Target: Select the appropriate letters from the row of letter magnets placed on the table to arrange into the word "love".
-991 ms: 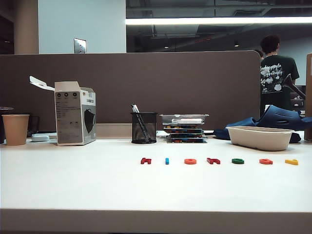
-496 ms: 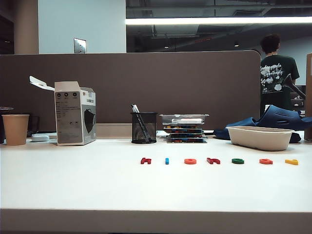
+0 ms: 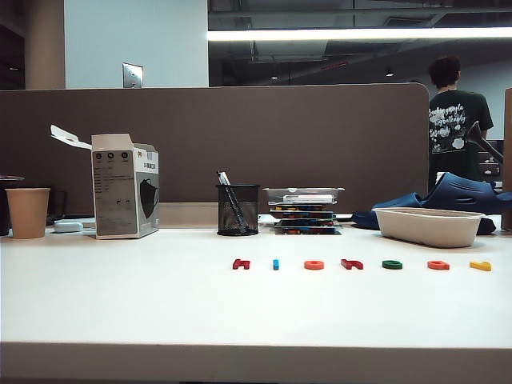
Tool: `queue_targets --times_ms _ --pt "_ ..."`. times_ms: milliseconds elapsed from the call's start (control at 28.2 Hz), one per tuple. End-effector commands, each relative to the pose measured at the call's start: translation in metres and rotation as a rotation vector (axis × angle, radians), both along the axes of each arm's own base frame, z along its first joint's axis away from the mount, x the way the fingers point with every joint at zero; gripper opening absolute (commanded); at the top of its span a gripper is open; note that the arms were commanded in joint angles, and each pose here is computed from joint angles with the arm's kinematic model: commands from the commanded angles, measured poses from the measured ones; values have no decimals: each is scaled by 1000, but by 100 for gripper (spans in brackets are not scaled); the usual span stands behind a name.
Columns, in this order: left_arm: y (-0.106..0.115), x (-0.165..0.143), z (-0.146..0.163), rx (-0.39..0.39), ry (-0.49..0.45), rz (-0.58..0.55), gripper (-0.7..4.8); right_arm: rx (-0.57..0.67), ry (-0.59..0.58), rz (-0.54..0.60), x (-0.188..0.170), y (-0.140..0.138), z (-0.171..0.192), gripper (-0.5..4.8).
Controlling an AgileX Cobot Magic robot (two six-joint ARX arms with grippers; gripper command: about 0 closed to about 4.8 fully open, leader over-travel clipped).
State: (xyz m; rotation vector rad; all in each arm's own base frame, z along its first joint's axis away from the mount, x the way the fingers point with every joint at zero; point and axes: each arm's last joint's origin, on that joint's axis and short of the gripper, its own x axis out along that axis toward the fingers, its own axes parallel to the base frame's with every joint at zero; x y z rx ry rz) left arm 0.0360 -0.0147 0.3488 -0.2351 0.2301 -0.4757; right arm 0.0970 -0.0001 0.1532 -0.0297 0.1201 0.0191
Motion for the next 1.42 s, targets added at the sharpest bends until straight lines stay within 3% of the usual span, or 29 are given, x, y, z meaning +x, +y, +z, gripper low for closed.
queue_targets --times_ms 35,283,496,566,673,1062,1274,1416 --pt "-2 1 27 -2 84 -60 -5 -3 -15 0 0 0 0 -5" --pt "-7 13 81 -77 145 -113 -5 -3 -15 -1 0 0 0 -5" --pt "-19 30 98 -137 224 -149 -5 -3 -10 -2 0 0 0 -5" --pt "-30 41 98 -159 294 -168 -5 -2 -1 -4 0 0 -1 -5" --pt "-55 55 96 -137 350 -188 -5 -3 12 -5 0 0 -3 -5" --pt "-143 74 78 -40 354 -119 -5 -2 14 -6 0 0 -3 -5" --pt "-165 86 63 23 391 -74 -5 -2 15 -6 0 0 -3 -5" --pt "-169 90 60 41 385 -34 -5 -2 15 -5 0 0 -3 -5"
